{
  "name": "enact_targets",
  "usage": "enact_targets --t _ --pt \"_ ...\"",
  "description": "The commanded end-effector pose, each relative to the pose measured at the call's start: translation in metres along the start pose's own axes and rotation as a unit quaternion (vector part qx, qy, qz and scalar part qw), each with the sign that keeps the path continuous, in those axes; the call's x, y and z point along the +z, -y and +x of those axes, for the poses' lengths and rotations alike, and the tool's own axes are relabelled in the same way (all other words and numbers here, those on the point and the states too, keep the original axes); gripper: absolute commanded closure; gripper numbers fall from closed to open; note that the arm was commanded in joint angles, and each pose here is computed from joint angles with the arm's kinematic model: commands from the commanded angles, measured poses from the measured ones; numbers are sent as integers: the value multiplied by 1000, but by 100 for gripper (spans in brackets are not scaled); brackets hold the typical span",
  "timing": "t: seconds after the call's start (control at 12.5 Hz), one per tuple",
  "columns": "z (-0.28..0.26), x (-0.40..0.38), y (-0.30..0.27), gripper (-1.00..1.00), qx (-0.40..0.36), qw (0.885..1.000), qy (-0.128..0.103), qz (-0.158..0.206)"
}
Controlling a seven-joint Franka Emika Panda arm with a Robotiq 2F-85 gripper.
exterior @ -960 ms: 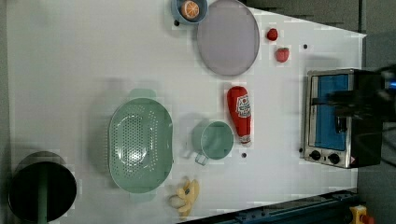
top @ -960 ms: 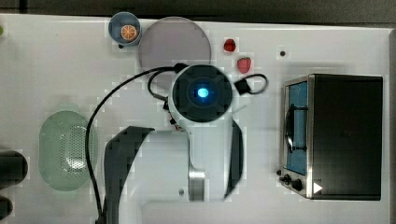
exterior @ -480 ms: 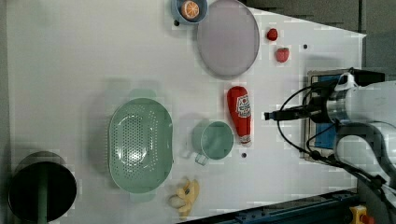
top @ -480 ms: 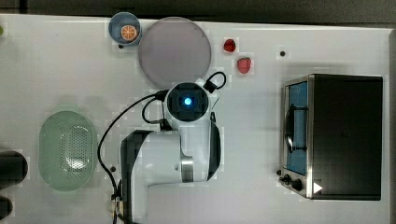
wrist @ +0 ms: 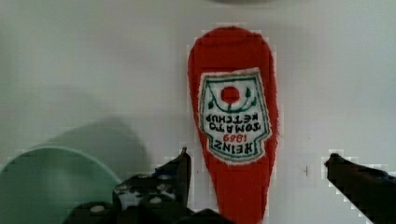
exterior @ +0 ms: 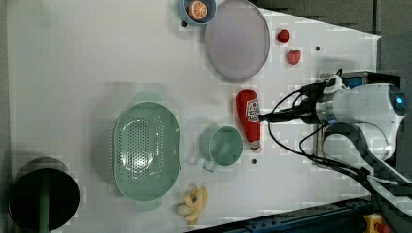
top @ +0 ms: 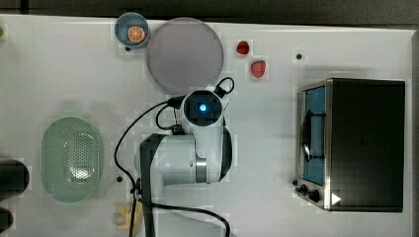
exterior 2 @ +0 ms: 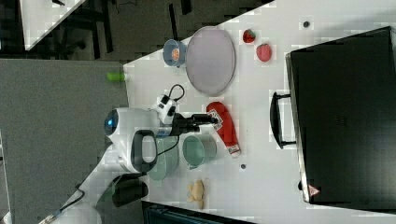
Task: Pick Ketchup from the table and place it in strainer.
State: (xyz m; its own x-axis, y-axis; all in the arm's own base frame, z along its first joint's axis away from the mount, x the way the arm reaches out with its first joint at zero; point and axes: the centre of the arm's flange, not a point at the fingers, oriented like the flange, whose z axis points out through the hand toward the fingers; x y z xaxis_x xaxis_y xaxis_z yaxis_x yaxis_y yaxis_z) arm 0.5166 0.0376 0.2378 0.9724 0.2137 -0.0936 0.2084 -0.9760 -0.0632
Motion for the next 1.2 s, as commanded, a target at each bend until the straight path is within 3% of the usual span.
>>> enact_targets --t 0.08,0.24,0.56,0.64,0.88,1.2 --pt "4 19 3 -100 -25 1000 -8 4" --pt "3 42 1 -100 -23 1000 2 10" --pt "6 76 -1 -100 -20 1000 -15 13" --pt "5 83 0 -93 -20 1000 -10 15" --pt "8 77 0 -21 -19 1000 -15 14" --pt "17 27 -2 -21 -14 999 -50 0"
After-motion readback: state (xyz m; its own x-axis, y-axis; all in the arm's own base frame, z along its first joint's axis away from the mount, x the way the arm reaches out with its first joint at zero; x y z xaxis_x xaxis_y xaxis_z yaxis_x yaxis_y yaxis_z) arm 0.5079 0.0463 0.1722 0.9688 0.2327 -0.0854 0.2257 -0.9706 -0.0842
